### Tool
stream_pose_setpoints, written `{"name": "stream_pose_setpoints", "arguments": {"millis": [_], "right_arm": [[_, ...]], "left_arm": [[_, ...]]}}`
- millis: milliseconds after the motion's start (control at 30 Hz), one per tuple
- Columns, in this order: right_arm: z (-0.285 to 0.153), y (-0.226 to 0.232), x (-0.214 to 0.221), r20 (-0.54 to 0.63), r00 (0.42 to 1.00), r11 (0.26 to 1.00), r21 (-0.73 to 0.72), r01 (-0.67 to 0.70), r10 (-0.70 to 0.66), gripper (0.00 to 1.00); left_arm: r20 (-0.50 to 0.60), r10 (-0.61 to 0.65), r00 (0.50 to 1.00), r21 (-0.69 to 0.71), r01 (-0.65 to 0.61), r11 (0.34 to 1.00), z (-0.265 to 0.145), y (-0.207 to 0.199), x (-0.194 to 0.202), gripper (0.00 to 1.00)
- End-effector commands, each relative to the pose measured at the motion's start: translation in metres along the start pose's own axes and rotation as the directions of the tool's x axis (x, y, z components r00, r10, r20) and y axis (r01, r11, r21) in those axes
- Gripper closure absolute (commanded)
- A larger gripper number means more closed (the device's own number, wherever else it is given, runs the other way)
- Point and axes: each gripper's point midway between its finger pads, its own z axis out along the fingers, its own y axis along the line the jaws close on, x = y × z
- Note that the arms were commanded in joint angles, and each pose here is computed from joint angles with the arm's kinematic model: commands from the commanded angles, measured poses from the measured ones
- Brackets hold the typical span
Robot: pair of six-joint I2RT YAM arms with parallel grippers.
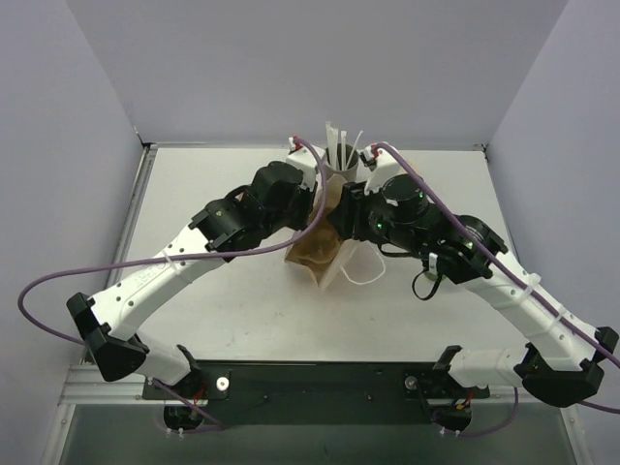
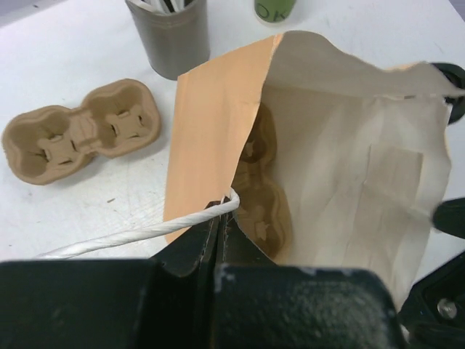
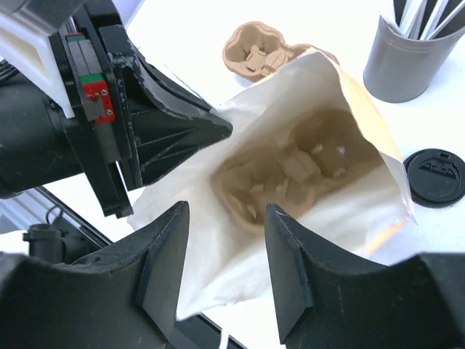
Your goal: Pack the takeout coffee
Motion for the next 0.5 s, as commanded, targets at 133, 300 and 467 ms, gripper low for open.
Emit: {"name": "stream_pose_setpoints", "arguments": {"millis": [133,300,467], "right_arm": [[-0.027,-0.027,0.000,0.101,0.986,0.984,0.102,-0.143,0.133,0.57],[-0.014,-0.039,0.033,0.042,0.986,0.972,0.163,-0.168,0.163,0.58],[-0.011,-0.050,0.045,0.014,0.986,0.959,0.230,-0.168,0.169,0.58]], "left_arm": [[0.225,0.015,0.974,-0.116,0.012,0.993,-0.020,0.010,-0.041,1.00],[0.302,0.042,0.952,-0.123,-0.005,0.992,-0.025,0.002,-0.040,1.00],[0.291,0.049,0.956,-0.137,-0.009,0.991,-0.022,-0.002,-0.027,1.00]]}}
